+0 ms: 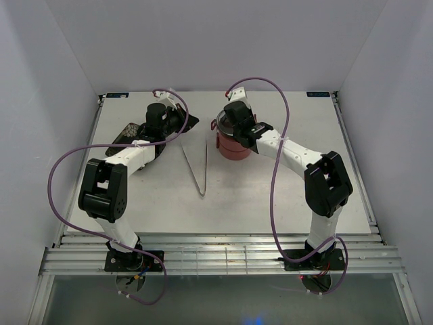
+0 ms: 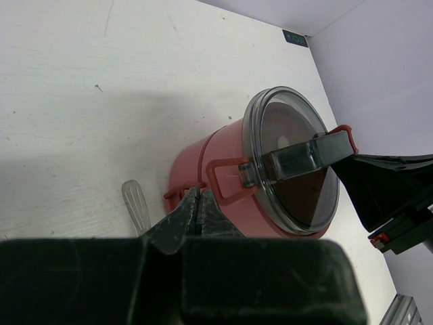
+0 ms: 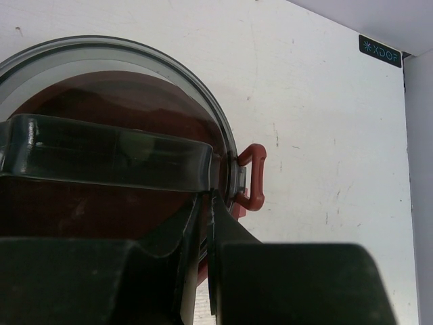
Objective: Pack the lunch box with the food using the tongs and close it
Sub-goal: Adjust the box lid on the packing box.
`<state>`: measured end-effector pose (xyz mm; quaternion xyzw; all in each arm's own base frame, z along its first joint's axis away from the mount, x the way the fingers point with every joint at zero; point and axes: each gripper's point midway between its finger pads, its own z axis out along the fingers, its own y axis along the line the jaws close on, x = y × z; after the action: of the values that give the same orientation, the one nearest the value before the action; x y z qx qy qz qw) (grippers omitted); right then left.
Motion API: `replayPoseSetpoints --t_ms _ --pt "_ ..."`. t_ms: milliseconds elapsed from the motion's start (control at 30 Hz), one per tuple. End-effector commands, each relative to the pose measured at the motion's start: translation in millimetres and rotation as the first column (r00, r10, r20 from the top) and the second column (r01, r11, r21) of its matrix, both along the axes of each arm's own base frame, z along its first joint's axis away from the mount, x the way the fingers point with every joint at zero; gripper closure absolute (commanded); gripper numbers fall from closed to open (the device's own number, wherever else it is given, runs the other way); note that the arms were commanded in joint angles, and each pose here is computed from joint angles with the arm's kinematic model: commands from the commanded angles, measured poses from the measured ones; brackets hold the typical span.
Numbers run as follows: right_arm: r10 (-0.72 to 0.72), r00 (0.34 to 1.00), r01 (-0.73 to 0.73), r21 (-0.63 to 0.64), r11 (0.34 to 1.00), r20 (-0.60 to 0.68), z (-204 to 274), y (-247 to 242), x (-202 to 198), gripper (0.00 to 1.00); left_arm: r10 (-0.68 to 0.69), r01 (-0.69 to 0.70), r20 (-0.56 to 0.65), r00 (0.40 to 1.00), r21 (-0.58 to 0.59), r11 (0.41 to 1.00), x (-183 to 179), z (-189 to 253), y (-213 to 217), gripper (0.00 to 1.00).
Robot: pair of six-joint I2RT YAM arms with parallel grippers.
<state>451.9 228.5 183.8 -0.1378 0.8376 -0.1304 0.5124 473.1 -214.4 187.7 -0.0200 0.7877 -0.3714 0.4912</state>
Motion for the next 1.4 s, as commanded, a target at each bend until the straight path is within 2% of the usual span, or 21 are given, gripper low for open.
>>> replayPoseSetpoints --t_ms 0,300,600,1033,1133,1233,1367 --pt "-0.012 1.000 0.012 0.007 1.000 0.006 12 -4 -3 0.92 -0.008 0.009 0.063 0.998 -0.013 1.000 -9 29 2 1.00" --pt "-0.002 1.000 0.002 0.000 1.000 -0.028 1 -9 -6 0.92 -0.011 0.013 0.072 0.997 -0.020 1.000 -12 35 2 1.00" --pt "0.002 1.000 -0.002 -0.020 1.000 -0.005 23 -14 -7 0.92 -0.009 0.011 0.072 0.997 -0.027 1.000 -15 38 2 1.00" --pt "-0.013 0.998 0.012 -0.031 0.999 -0.057 -2 -15 -4 0.92 -0.006 0.008 0.075 0.997 -0.022 1.000 -19 38 4 1.00" --pt "-0.031 0.998 0.030 -0.010 1.000 -0.062 -7 -17 -5 0.89 -0.001 0.003 0.079 0.997 -0.016 1.000 -20 38 6 1.00" --pt "-0.031 0.998 0.031 -0.007 0.999 -0.062 -6 -17 -5 0.78 0.000 0.001 0.083 0.997 -0.019 1.000 -19 40 6 0.99" --pt "-0.027 0.998 0.028 0.006 1.000 -0.056 -1 -17 -6 0.70 -0.001 0.003 0.080 0.997 -0.023 1.000 -20 40 5 0.99"
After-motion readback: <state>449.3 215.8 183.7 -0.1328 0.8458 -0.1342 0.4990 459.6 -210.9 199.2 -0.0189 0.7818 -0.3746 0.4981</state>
